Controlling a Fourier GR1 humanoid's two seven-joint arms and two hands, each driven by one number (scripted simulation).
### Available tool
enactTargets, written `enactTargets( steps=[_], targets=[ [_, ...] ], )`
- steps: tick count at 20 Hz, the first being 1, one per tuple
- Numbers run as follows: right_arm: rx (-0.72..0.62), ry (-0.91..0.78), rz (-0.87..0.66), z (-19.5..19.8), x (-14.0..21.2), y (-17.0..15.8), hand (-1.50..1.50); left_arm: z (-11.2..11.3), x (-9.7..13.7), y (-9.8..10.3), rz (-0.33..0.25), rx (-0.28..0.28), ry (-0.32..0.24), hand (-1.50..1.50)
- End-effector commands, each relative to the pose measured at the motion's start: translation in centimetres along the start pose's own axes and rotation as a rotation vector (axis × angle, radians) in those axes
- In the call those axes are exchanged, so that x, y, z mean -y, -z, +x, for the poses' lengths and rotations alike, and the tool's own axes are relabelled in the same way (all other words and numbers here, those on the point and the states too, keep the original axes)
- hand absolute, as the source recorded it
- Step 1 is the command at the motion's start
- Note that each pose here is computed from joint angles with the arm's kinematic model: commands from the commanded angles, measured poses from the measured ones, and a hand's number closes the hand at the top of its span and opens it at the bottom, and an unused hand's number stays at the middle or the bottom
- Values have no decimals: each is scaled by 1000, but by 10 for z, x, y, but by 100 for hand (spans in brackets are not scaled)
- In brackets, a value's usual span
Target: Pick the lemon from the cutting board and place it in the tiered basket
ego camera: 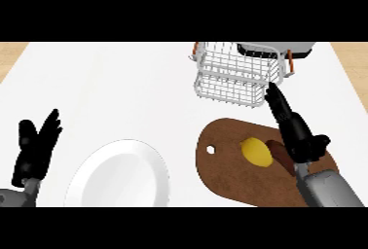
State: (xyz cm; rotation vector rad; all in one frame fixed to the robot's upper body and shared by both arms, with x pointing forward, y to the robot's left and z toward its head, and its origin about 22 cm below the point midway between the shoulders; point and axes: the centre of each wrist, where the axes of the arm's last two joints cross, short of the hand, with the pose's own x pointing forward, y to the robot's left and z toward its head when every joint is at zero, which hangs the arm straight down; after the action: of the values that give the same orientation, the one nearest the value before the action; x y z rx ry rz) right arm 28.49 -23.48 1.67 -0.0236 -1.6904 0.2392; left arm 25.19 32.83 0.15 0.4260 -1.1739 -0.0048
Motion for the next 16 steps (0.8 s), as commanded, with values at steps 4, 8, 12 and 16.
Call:
enactTargets(
  steps=[4, 8, 12, 16],
  targets=[
    [11, 156, 166, 15, 19, 6, 150, 34, 9, -1, 7, 296, 93, 0],
    [-268, -274, -142, -12, 93, -21, 150, 40, 9, -1, -18, 343, 87, 0],
    [-243, -87, -321, 4, 82, -24, -150, 29, 27, 0, -70, 391, 116, 0],
    [-212, -180, -211, 52, 123, -41, -150, 41, 25, -13, -53, 397, 105, 0]
  ],
)
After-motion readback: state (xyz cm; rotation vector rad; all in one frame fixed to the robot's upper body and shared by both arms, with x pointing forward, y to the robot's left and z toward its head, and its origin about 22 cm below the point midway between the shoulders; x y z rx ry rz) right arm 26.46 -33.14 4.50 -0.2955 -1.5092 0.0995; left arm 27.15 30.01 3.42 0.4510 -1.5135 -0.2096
